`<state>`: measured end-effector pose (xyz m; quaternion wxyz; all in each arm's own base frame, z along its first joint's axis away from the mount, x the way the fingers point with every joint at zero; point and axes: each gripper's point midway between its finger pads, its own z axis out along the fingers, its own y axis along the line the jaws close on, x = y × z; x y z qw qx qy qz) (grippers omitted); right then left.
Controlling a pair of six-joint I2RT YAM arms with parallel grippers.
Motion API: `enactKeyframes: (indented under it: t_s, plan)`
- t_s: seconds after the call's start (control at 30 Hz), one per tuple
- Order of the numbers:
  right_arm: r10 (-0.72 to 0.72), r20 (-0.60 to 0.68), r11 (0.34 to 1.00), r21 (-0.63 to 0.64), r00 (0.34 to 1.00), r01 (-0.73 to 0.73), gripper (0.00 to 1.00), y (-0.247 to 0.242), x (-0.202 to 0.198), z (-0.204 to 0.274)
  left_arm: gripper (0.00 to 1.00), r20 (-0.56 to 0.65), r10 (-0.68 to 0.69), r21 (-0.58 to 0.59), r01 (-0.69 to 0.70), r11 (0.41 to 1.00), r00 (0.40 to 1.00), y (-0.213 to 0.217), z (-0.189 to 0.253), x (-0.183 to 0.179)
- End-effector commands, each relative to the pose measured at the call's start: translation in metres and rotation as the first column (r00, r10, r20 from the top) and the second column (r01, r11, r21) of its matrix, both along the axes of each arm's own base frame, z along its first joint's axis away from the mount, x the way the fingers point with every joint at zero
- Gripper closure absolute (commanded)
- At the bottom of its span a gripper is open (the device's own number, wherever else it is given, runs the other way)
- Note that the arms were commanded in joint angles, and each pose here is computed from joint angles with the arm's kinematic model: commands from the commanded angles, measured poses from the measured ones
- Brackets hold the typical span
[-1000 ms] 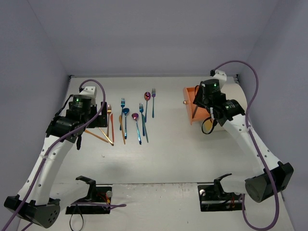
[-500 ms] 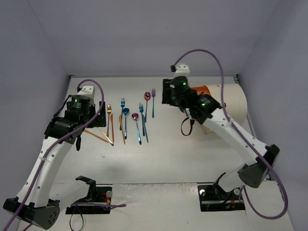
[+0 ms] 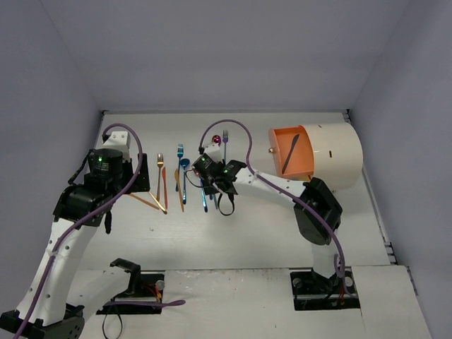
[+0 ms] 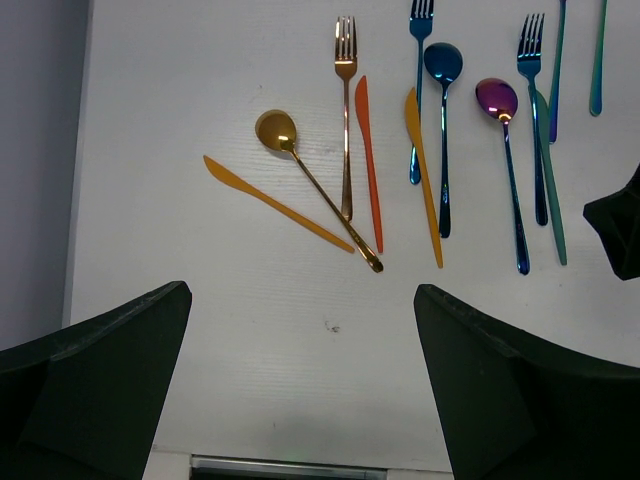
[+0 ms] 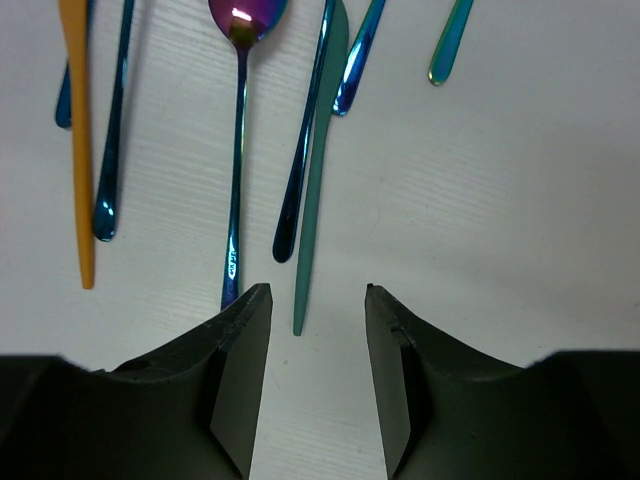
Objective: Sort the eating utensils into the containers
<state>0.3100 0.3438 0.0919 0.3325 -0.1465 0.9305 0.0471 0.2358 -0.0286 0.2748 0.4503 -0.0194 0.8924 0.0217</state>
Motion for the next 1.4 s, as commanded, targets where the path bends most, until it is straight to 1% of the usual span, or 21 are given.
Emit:
enactKeyframes:
  t_s: [0.0, 0.13, 0.27, 0.53, 0.67, 0.83, 0.93, 1.1, 1.2, 1.3, 1.37]
  plan:
    - [-0.008, -0.022, 1.0, 0.022, 1.0, 0.009, 0.61, 0.007, 0.0, -0.022, 0.07, 0.027, 0.026, 0.0, -0.026, 1.0, 0.999, 0.006, 0.004, -0.002]
    - [-0.005, -0.067, 1.0, -0.006, 0.998, 0.005, 0.63, 0.003, -0.006, -0.05, 0.07, 0.021, 0.024, 0.002, -0.024, 1.0, 0.999, 0.006, 0.003, -0.004]
    - [-0.003, -0.107, 1.0, -0.002, 0.994, 0.003, 0.63, 0.001, -0.012, -0.069, 0.07, 0.019, 0.021, 0.006, -0.021, 1.0, 1.0, 0.006, 0.003, -0.005]
    - [-0.022, -0.139, 0.999, -0.036, 0.99, 0.018, 0.65, -0.009, -0.012, -0.094, 0.07, 0.013, 0.013, 0.011, -0.013, 1.0, 1.0, 0.006, 0.002, -0.005]
    - [-0.06, -0.145, 0.997, -0.059, 0.988, 0.052, 0.7, -0.024, -0.005, -0.103, 0.07, 0.013, 0.014, 0.015, -0.014, 1.0, 1.0, 0.007, 0.003, -0.005]
    - [-0.095, -0.146, 0.993, -0.077, 0.985, 0.085, 0.71, -0.043, 0.007, -0.108, 0.07, 0.01, 0.015, 0.021, -0.015, 1.0, 1.0, 0.008, 0.002, -0.006]
    - [-0.1, -0.148, 0.993, -0.082, 0.984, 0.089, 0.71, -0.048, 0.012, -0.109, 0.07, 0.012, 0.015, 0.02, -0.015, 1.0, 1.0, 0.008, 0.003, -0.006]
    - [-0.073, -0.17, 0.996, -0.064, 0.983, 0.063, 0.72, -0.045, 0.01, -0.108, 0.07, 0.01, 0.013, 0.023, -0.014, 1.0, 1.0, 0.008, 0.002, -0.006]
    - [-0.055, -0.2, 0.997, -0.065, 0.978, 0.043, 0.75, -0.048, 0.001, -0.113, 0.07, 0.006, 0.018, 0.025, -0.018, 1.0, 1.0, 0.008, 0.001, -0.006]
    - [-0.05, -0.216, 0.996, -0.078, 0.975, 0.034, 0.88, -0.054, -0.006, -0.118, 0.07, 0.002, 0.018, 0.026, -0.018, 0.999, 1.0, 0.008, 0.0, -0.005]
    - [-0.053, -0.224, 0.995, -0.091, 0.973, 0.034, 0.94, -0.059, -0.008, -0.121, 0.07, 0.002, 0.017, 0.028, -0.017, 0.999, 1.0, 0.008, 0.0, -0.005]
